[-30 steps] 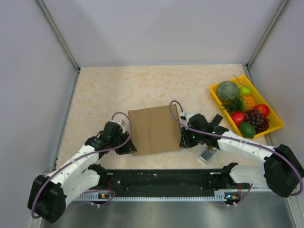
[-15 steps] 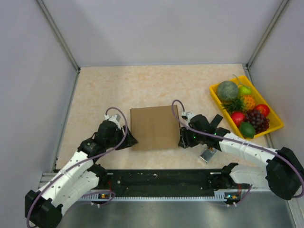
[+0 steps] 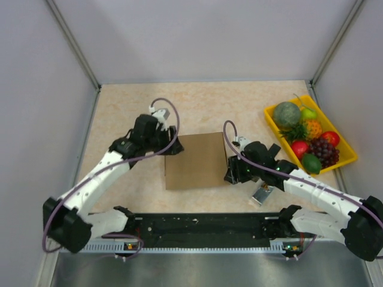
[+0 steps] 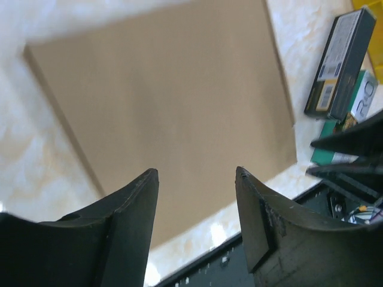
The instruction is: Fold the paper box
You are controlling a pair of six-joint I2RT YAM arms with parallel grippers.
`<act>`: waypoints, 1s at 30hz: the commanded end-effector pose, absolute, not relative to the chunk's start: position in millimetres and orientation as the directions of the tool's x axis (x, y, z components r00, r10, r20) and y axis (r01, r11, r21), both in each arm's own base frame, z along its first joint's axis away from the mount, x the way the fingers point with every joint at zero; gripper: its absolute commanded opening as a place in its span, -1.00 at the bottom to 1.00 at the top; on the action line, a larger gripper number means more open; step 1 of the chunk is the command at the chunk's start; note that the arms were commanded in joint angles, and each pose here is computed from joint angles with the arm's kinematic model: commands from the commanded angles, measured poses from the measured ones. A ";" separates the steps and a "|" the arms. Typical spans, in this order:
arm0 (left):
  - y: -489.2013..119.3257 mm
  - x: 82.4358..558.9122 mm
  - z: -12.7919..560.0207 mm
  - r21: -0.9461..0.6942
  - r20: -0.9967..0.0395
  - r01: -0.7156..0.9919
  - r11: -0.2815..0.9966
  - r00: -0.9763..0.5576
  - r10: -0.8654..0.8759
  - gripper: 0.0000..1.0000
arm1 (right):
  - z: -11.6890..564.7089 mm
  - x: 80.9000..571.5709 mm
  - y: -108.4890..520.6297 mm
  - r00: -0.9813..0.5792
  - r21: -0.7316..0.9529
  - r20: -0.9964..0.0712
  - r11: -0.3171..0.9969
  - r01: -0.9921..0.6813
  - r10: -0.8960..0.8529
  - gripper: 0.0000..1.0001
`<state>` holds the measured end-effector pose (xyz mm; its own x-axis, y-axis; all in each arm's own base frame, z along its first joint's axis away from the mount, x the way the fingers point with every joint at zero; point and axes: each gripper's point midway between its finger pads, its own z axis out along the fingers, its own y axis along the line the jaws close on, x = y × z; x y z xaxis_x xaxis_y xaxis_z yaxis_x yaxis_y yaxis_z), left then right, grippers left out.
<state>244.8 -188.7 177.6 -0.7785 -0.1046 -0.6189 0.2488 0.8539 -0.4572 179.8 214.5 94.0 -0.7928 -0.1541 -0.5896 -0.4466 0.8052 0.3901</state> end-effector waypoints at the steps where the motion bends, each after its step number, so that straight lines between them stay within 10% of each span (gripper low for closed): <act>1: -233.5 303.4 210.6 -0.423 -0.702 0.429 0.798 -0.712 0.011 0.15 | 100.7 181.1 217.2 -0.789 0.415 -0.602 0.796 -0.442 -0.124 -0.03; 14: -300.6 443.9 165.6 -0.269 -0.736 0.555 0.787 -0.646 0.205 -0.02 | 85.7 178.1 215.4 -0.803 0.434 -0.589 0.804 -0.407 -0.088 -0.16; 23: -334.0 413.3 127.7 -0.385 -0.680 0.749 0.539 -0.625 0.383 0.36 | 83.5 173.8 222.6 -0.789 0.450 -0.602 0.765 -0.460 -0.120 -0.09; 30: -318.8 409.4 131.5 -0.396 -0.720 0.833 0.387 -0.543 0.432 0.28 | 78.7 172.5 222.9 -0.793 0.445 -0.593 0.764 -0.468 -0.140 -0.09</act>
<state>410.6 -326.0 114.7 -0.6296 0.4007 -0.6656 0.7537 0.5228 -0.3981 169.1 216.9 75.1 -0.8139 -0.1313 -0.5660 -0.4337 0.7855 0.4414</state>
